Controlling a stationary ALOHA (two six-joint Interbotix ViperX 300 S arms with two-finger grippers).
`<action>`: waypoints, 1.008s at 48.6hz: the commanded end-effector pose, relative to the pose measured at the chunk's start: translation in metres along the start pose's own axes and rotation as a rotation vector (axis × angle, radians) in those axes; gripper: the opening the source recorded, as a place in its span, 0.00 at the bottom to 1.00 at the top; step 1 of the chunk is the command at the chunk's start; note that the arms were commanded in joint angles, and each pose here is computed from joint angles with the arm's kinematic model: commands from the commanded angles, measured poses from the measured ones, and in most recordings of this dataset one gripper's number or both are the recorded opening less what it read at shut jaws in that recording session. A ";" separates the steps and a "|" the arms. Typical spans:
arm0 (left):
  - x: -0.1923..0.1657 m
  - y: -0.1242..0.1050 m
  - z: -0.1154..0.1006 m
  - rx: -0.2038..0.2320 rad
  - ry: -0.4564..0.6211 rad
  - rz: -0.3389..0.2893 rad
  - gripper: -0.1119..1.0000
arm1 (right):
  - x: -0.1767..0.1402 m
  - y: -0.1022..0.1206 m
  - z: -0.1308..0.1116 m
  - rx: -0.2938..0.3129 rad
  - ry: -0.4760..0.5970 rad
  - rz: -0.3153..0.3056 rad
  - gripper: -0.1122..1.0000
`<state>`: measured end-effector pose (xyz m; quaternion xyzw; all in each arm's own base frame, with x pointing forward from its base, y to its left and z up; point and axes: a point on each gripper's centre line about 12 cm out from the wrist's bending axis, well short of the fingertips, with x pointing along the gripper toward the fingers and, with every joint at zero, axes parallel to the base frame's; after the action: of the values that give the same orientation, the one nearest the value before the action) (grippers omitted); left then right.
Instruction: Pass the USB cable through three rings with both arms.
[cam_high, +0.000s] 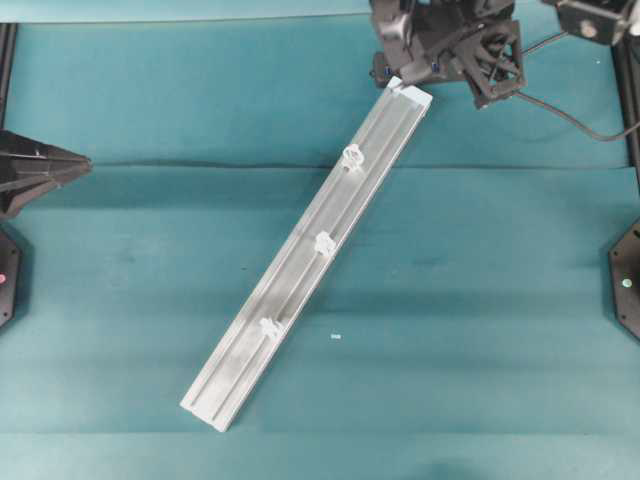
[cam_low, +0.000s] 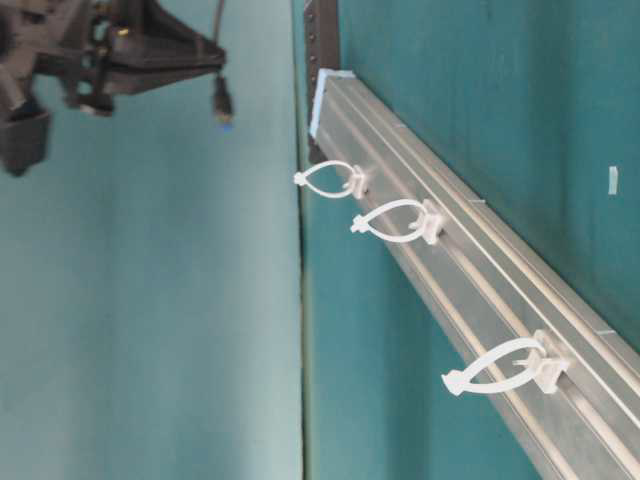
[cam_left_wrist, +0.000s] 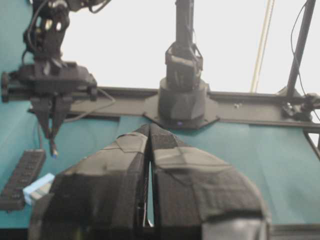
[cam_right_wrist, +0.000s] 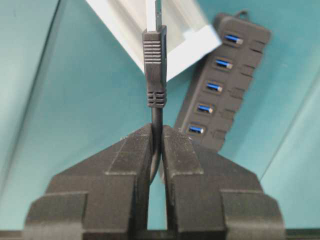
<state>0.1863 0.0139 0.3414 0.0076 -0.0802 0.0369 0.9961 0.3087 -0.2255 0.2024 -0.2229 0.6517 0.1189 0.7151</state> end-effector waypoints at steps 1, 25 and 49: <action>0.002 0.000 0.007 0.000 -0.018 0.001 0.10 | 0.011 0.000 0.003 -0.095 0.014 0.001 0.17; 0.002 0.000 0.007 -0.067 -0.017 -0.001 0.10 | 0.038 -0.007 0.011 -0.255 -0.016 -0.067 0.17; 0.002 0.001 0.005 -0.067 -0.011 0.004 0.10 | 0.056 0.000 0.036 -0.310 -0.040 -0.082 0.17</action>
<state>0.1866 0.0145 0.3411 -0.0266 -0.0807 0.0357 0.9957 0.3417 -0.2187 0.1526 -0.3480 0.6055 0.1889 0.6903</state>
